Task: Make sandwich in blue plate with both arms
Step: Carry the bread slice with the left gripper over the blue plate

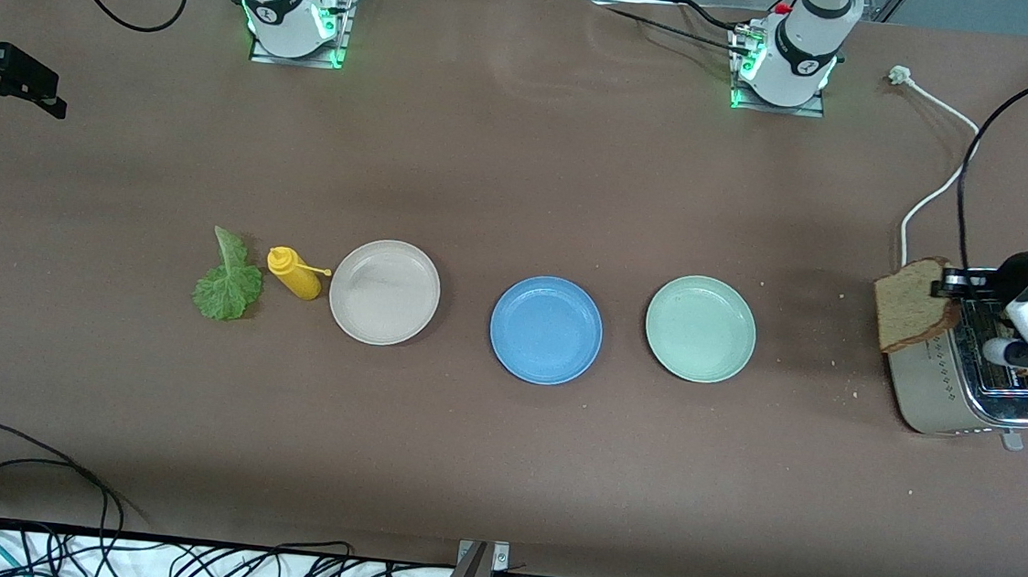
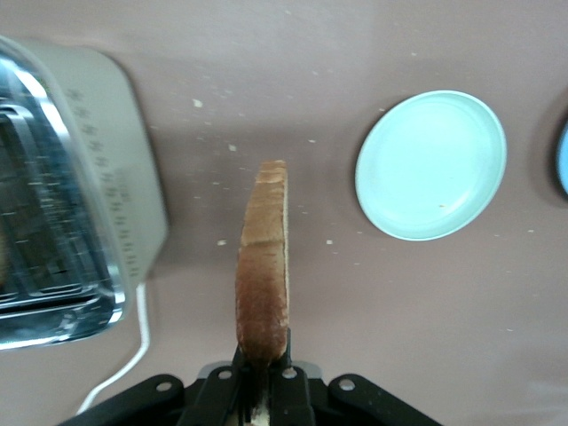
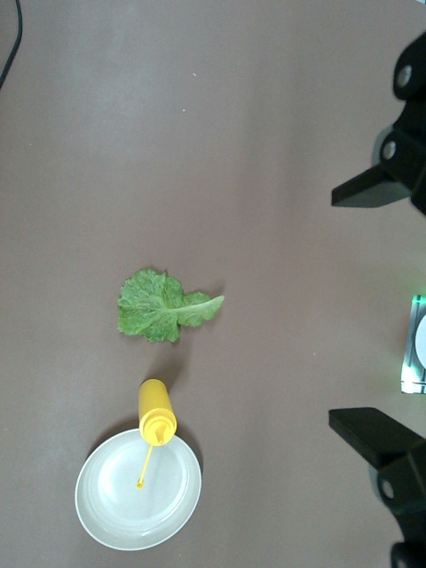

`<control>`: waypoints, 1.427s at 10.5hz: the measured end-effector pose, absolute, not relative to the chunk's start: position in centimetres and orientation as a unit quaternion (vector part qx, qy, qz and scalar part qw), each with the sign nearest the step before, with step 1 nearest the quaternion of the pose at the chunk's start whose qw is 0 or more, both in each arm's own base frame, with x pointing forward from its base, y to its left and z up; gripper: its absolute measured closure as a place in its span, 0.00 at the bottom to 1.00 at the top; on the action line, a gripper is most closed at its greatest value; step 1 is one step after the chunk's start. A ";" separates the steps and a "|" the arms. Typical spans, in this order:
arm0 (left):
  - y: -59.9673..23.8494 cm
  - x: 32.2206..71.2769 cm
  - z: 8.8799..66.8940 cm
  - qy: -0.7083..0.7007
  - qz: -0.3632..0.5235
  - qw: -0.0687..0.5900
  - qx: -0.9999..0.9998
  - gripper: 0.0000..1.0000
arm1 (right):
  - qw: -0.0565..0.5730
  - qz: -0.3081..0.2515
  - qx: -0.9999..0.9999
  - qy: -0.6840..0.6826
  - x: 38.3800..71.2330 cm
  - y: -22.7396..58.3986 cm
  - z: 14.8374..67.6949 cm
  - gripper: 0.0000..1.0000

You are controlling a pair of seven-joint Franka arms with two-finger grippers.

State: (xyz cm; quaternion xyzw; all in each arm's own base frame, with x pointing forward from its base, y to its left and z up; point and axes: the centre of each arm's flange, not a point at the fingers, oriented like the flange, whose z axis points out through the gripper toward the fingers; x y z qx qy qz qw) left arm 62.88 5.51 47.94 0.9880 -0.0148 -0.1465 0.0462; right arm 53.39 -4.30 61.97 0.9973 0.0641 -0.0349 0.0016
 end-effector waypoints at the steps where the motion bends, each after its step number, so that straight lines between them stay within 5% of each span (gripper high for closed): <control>1: 3.9 63.5 46.6 -0.021 -0.150 0.070 0.986 0.91 | 0.002 -0.035 0.997 0.064 53.4 -4.3 62.0 0.00; 9: -23.0 65.6 35.8 0.135 -0.203 0.311 0.918 0.91 | 0.002 -0.035 0.997 0.064 53.4 -4.3 62.0 0.00; 15: -32.0 64.6 27.0 0.142 -0.167 0.329 0.919 0.91 | 0.002 -0.035 0.997 0.064 53.4 -4.3 62.0 0.00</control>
